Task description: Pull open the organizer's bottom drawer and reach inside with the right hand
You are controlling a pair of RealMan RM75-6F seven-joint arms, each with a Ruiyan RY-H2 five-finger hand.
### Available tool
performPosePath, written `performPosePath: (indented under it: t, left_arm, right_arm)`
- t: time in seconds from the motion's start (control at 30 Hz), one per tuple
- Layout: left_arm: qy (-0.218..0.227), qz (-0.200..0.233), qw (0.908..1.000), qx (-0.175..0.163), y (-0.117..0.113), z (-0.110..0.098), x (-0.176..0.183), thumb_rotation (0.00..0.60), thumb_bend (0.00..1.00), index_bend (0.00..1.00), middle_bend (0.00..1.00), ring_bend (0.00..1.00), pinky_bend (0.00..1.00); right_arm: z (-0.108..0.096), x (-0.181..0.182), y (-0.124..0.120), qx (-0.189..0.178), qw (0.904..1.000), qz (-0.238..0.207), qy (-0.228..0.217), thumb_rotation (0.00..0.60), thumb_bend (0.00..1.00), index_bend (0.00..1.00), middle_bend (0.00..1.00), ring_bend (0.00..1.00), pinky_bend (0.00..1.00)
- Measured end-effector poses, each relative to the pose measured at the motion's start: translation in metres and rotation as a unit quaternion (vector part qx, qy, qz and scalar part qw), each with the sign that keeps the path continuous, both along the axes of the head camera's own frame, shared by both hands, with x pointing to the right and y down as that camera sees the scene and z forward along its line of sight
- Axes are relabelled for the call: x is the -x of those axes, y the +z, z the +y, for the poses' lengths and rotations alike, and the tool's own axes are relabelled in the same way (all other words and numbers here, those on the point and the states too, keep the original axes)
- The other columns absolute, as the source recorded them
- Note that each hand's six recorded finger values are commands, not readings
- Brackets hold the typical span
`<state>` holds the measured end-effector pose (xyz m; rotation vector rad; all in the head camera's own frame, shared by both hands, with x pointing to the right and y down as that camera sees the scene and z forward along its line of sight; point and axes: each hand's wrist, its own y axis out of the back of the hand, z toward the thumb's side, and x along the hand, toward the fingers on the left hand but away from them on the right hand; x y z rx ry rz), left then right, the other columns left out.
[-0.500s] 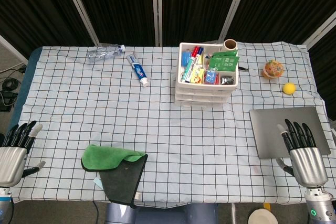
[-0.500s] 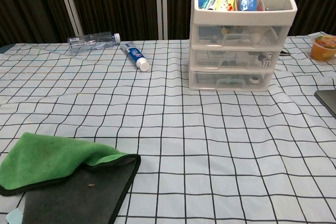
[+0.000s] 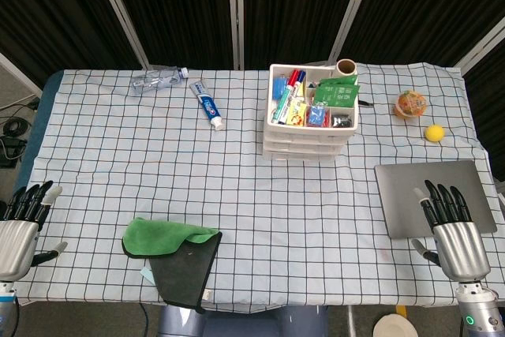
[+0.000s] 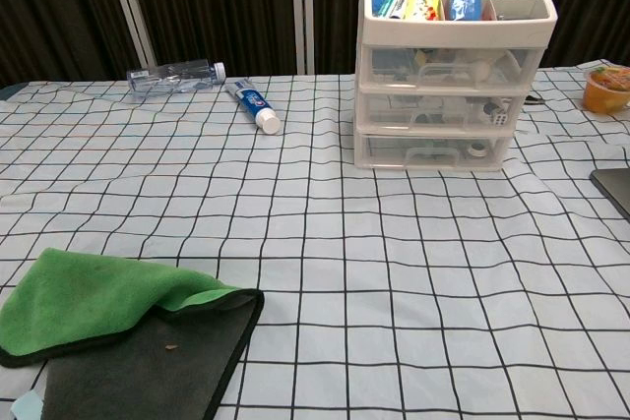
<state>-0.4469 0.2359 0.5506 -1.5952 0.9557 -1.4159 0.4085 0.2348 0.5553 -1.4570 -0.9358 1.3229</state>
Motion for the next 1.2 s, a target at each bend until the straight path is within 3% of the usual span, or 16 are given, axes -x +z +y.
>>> performPosePath:
  t: [0.17, 0.27, 0.33, 0.43, 0.53, 0.63, 0.73, 0.83, 0.93, 1.03, 1.2]
  left_arm:
    - [-0.009, 0.004, 1.0, 0.0, -0.001, -0.002, 0.004, 0.6, 0.0, 0.0, 0.0, 0.0, 0.0]
    - [-0.011, 0.005, 0.9999, -0.001, -0.002, -0.003, 0.005, 0.6, 0.0, 0.0, 0.0, 0.0, 0.0]
    - [-0.011, 0.006, 0.9999, -0.003, -0.003, -0.003, 0.005, 0.6, 0.0, 0.0, 0.0, 0.0, 0.0]
    - [-0.011, 0.008, 0.9999, -0.004, -0.004, -0.003, 0.005, 0.6, 0.0, 0.0, 0.0, 0.0, 0.0]
    - [-0.012, 0.01, 0.9998, -0.008, -0.006, -0.003, 0.005, 0.6, 0.0, 0.0, 0.0, 0.0, 0.0]
    - [-0.015, 0.014, 0.9997, -0.011, -0.008, -0.004, 0.006, 0.6, 0.0, 0.0, 0.0, 0.0, 0.0]
    - [-0.018, 0.016, 0.9996, -0.011, -0.009, -0.004, 0.008, 0.6, 0.0, 0.0, 0.0, 0.0, 0.0]
    - [-0.02, 0.019, 0.9995, -0.012, -0.01, -0.005, 0.009, 0.6, 0.0, 0.0, 0.0, 0.0, 0.0]
    - [-0.023, 0.018, 0.9994, -0.016, -0.011, -0.006, 0.012, 0.6, 0.0, 0.0, 0.0, 0.0, 0.0]
    - [-0.03, 0.019, 0.9992, -0.018, -0.012, -0.008, 0.015, 0.6, 0.0, 0.0, 0.0, 0.0, 0.0]
    - [-0.035, 0.023, 0.9989, -0.022, -0.014, -0.01, 0.018, 0.6, 0.0, 0.0, 0.0, 0.0, 0.0]
  right_arm:
    - [-0.003, 0.005, 0.004, -0.001, 1.0, -0.009, 0.004, 0.6, 0.01, 0.16, 0.1, 0.03, 0.03]
    - [-0.009, 0.012, 0.004, -0.005, 0.9998, -0.017, 0.003, 0.6, 0.02, 0.17, 0.34, 0.32, 0.3]
    - [-0.014, 0.017, 0.003, -0.011, 0.9997, -0.023, 0.001, 0.6, 0.04, 0.18, 0.57, 0.56, 0.51]
    - [-0.022, 0.031, 0.003, -0.016, 0.999, -0.042, -0.002, 0.6, 0.1, 0.18, 0.8, 0.77, 0.68]
    - [-0.03, 0.047, 0.009, -0.003, 0.9976, -0.069, 0.003, 0.6, 0.26, 0.18, 0.91, 0.88, 0.77]
    - [-0.035, 0.065, 0.019, 0.028, 0.9936, -0.107, 0.019, 0.6, 0.41, 0.18, 0.95, 0.92, 0.8]
    - [-0.037, 0.085, 0.033, 0.074, 0.9833, -0.159, 0.047, 0.6, 0.48, 0.18, 0.96, 0.93, 0.81]
    - [-0.041, 0.102, 0.047, 0.123, 0.9654, -0.214, 0.082, 0.6, 0.51, 0.18, 0.96, 0.94, 0.82]
    - [-0.045, 0.116, 0.063, 0.171, 0.9408, -0.266, 0.124, 0.6, 0.53, 0.18, 0.96, 0.94, 0.82]
    - [-0.048, 0.131, 0.079, 0.217, 0.9085, -0.315, 0.168, 0.6, 0.54, 0.19, 0.97, 0.94, 0.82]
    - [-0.046, 0.161, 0.106, 0.299, 0.8396, -0.388, 0.234, 0.6, 0.55, 0.19, 0.97, 0.94, 0.82]
